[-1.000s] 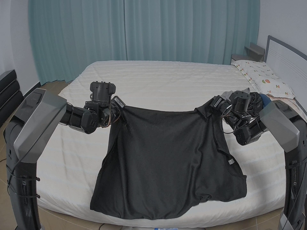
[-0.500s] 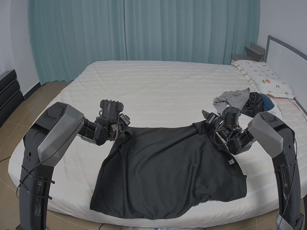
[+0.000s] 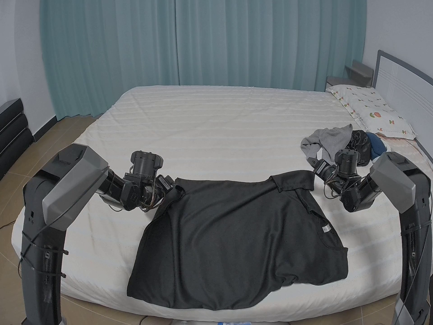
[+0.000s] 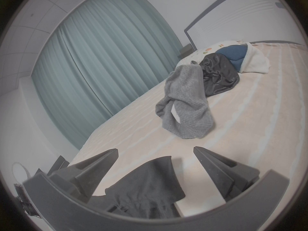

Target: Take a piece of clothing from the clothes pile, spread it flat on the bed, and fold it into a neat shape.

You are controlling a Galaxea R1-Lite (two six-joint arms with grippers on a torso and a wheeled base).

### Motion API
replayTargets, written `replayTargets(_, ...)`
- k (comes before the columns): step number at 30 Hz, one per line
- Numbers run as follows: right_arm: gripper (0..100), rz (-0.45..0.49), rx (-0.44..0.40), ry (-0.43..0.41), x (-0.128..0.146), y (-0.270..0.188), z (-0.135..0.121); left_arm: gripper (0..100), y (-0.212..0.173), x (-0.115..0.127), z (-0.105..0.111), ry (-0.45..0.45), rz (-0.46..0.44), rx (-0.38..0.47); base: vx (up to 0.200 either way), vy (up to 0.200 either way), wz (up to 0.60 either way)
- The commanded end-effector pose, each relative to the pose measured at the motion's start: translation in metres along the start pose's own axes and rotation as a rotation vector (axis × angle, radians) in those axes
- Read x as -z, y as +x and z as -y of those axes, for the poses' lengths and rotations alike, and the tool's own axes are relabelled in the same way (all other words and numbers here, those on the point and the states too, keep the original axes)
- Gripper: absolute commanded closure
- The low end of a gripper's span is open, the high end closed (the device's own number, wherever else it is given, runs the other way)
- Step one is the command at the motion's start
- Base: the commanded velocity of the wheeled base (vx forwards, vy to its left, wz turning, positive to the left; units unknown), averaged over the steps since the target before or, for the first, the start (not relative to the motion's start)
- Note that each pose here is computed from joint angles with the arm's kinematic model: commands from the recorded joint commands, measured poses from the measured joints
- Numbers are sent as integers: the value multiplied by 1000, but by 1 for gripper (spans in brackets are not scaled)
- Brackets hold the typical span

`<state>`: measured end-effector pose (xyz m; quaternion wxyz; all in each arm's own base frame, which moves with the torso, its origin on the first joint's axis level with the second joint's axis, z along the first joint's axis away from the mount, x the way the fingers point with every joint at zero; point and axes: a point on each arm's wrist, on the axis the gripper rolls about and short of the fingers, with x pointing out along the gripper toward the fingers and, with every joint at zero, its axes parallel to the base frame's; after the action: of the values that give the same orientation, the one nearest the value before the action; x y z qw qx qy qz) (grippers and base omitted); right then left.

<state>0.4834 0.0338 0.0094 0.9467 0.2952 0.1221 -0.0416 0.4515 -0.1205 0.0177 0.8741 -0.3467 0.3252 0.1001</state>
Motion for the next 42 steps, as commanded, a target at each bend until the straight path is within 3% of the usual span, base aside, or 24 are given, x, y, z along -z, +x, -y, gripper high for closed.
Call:
replayTargets(1,0,-9,11,48,-29,-24,3,0,-45,-13,-5,-46,-36,17,0,0,0)
replayTargets(9,0,-116,39,143,-15,-83,1,0,-98,-3,-32,-99,-128,49,0,0,0)
replayTargets(19,0,-182,36,161,3,-152,5,0,-140,27,-60,-131,-89,141,-80,0,0)
replayTargets(25,0,-218,38,157,15,-165,9,0,-148,51,-72,-113,-123,149,-167,0,0)
replayTargets(34,0,-286,46,175,23,-172,20,0,-157,61,-90,-119,-149,125,0,0,0)
replayTargets(42,0,-305,39,196,27,-174,18,0,-160,65,-90,-147,-165,126,0,0,0)
